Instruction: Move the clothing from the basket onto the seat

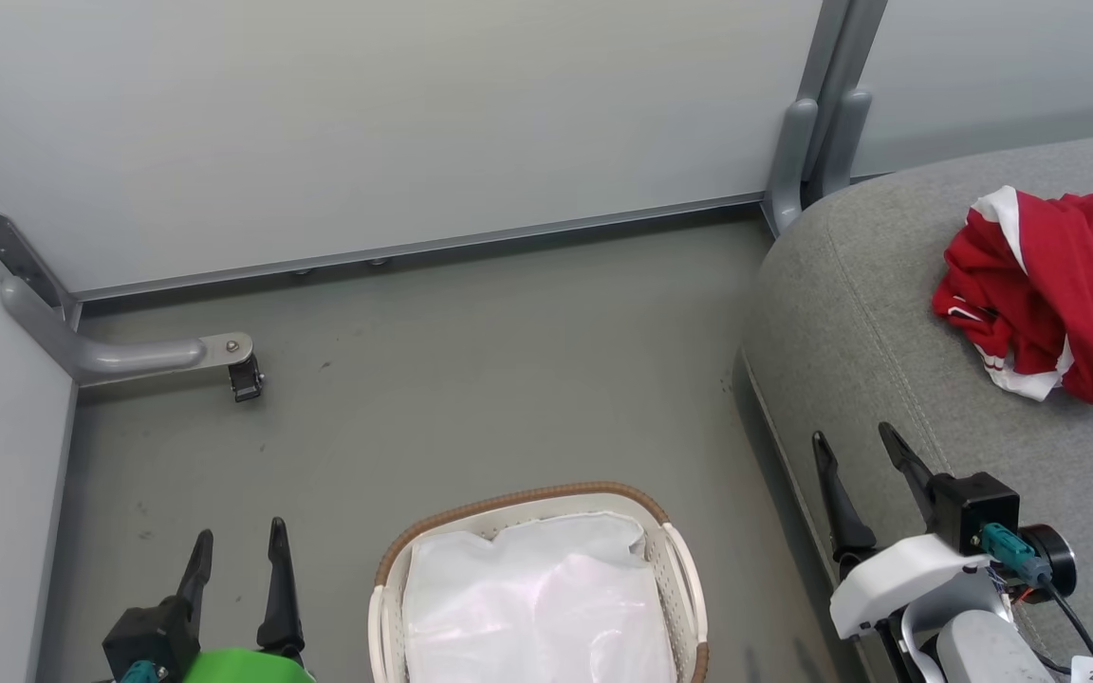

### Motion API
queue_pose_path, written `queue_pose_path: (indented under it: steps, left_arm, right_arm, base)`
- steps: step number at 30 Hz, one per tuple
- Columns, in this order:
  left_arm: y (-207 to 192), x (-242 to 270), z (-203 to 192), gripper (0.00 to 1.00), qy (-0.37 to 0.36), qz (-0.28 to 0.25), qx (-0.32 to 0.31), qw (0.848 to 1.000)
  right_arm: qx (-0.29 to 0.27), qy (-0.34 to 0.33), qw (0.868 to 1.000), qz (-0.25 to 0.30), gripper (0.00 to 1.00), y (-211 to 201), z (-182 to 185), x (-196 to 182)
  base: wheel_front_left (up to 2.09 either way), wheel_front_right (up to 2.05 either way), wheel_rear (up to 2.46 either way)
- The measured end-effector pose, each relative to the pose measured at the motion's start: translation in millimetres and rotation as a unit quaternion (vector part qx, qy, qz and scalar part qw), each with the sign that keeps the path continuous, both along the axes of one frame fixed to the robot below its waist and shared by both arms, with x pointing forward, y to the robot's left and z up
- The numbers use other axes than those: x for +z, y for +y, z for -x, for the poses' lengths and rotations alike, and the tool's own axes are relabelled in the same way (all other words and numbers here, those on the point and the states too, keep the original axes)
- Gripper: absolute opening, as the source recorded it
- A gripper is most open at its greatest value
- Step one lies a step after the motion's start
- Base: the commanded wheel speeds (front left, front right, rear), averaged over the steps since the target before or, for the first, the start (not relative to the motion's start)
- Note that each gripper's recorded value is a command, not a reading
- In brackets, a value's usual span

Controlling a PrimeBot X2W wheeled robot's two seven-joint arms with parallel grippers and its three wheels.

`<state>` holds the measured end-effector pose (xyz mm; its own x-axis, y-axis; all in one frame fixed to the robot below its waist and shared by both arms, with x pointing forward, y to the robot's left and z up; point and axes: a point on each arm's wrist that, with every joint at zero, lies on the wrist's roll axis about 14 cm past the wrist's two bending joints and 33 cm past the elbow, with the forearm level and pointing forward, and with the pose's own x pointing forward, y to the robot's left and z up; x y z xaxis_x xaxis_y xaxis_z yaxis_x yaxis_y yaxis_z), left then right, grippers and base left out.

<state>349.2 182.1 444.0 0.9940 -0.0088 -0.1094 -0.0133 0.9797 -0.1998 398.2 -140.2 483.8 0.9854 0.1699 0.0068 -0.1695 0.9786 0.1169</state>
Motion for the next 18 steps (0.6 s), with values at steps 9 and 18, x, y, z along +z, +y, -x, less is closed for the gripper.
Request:
queue_pose_path:
  steps: [9, 18]
  left_arm:
    - [1, -17, 8, 0.00, 0.033, 0.031, 0.011, 0.999]
    - [8, -18, 7, 0.00, 0.042, 0.106, 0.039, 0.993]
  right_arm:
    - [-0.011, 0.042, 0.999, -0.028, 0.00, -3, 9, -21]
    - [-0.038, 0.055, 0.992, -0.109, 0.00, -13, 7, -18]
  base:
    - [0.00, 0.00, 0.00]
    - [0.00, 0.00, 0.00]
